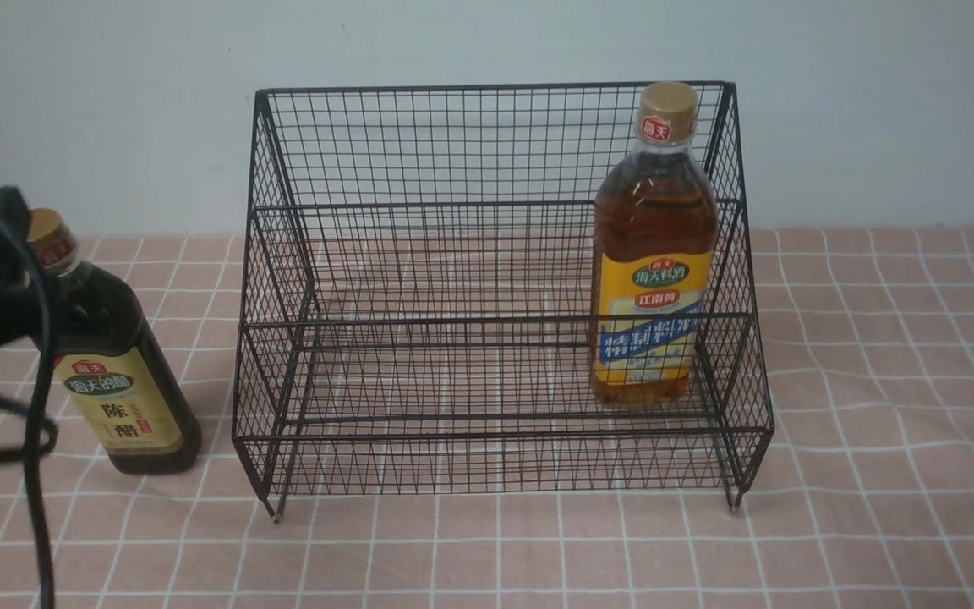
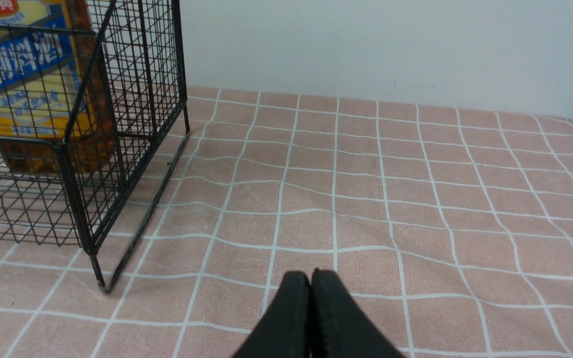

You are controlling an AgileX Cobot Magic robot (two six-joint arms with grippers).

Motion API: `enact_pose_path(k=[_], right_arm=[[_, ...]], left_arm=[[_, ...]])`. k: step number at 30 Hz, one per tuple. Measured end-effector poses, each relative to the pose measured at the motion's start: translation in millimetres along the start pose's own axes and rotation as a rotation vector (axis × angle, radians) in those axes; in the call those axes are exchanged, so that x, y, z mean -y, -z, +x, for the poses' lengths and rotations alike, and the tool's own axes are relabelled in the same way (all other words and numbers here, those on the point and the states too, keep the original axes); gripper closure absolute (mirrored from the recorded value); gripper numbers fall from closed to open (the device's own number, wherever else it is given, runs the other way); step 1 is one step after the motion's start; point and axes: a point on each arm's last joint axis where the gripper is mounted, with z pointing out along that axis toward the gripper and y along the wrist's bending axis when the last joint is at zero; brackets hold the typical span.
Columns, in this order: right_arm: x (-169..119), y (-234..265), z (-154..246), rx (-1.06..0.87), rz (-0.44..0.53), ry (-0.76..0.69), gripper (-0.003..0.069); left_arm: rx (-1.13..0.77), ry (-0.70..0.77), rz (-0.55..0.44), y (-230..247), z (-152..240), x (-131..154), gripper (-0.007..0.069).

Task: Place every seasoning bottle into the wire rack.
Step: Use the left arm to grab the condiment bottle closest to it

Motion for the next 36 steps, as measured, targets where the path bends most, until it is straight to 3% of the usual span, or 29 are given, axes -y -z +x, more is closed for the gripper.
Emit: enact_pose_path(k=[5, 15, 25, 27, 29, 36], right_arm=[[0, 0, 0, 0.0, 0.0, -0.001, 0.0672], [0, 0, 0, 0.0, 0.0, -0.001, 0.0672], [0, 0, 0, 0.0, 0.0, -0.001, 0.0672], [0, 0, 0, 0.0, 0.0, -0.001, 0.0672], [0, 0, 0, 0.0, 0.0, -0.001, 0.0672], [0, 0, 0, 0.0, 0.0, -0.001, 0.0673]], left_arm=[[0.005, 0.04, -0.086, -26, 3, -5, 0.0039], [-0.103, -0.034, -0.119, -54, 31, -7, 0.0024], [-0.171, -0.062, -0.14, -69, 58, -10, 0.0109], [-0.167, -0.064, -0.142, -70, 59, -11, 0.0169], [-0.16, -0.061, -0.145, -71, 58, -11, 0.0316], [-0.142, -0.056, -0.144, -67, 53, -10, 0.0321]])
